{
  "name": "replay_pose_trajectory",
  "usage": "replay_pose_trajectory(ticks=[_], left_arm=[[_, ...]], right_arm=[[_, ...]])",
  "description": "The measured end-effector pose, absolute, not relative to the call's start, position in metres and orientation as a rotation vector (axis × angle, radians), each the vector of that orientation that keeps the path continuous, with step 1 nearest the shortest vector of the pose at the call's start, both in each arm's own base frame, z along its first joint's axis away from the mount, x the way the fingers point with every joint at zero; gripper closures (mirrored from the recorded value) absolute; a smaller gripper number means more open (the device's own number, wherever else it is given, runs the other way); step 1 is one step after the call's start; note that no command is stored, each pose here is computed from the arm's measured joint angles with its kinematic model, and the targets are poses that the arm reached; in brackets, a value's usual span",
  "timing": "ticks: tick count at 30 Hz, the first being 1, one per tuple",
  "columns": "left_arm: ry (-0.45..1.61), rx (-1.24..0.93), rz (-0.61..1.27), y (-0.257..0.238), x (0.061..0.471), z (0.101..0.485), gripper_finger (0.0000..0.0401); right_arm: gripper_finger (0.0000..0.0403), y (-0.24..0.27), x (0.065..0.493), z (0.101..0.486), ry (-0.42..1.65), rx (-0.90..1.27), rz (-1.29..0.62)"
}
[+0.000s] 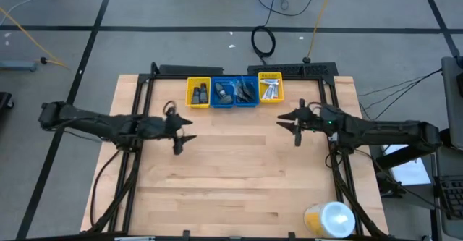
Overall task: Pick & Place Travel size toiletries
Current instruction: Return to Home Position
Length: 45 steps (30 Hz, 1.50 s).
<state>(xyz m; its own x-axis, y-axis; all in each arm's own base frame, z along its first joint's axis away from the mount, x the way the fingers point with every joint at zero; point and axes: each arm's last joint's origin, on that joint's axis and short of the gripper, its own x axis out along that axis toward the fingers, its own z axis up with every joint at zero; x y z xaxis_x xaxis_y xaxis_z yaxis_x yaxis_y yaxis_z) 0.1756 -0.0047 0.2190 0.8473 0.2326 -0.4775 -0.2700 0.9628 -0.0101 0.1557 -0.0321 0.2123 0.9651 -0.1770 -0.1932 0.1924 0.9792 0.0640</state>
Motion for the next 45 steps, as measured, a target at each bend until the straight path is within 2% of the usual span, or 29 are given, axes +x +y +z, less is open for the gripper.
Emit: replay_pose_trajectory(ticks=[5,12,19,25,30,33,45], left_arm=[[0.379,-0.072,0.262,-0.014,0.146,0.205,0.0127],[0.328,-0.036,0.258,-0.016,0.123,0.177,0.0127],[0.269,-0.049,0.266,-0.015,0.114,0.146,0.0127],[0.236,-0.03,0.281,-0.015,0.113,0.145,0.0128],[0.218,-0.03,0.409,-0.011,0.112,0.146,0.0127],[0.206,-0.045,0.476,-0.01,0.112,0.146,0.0127],[0.207,-0.119,0.388,-0.012,0.113,0.145,0.0127]], right_arm=[[0.0296,-0.027,0.135,0.197,0.112,0.078,-0.183],[0.0296,-0.023,0.118,0.166,0.092,0.101,-0.182],[0.0296,-0.022,0.113,0.166,0.046,0.099,-0.178],[0.0296,-0.022,0.113,0.165,0.065,0.05,-0.175],[0.0296,-0.021,0.113,0.164,0.074,0.02,-0.146],[0.0296,-0.022,0.114,0.163,0.082,0.079,-0.154],[0.0296,-0.022,0.114,0.173,-0.02,0.038,-0.174]])
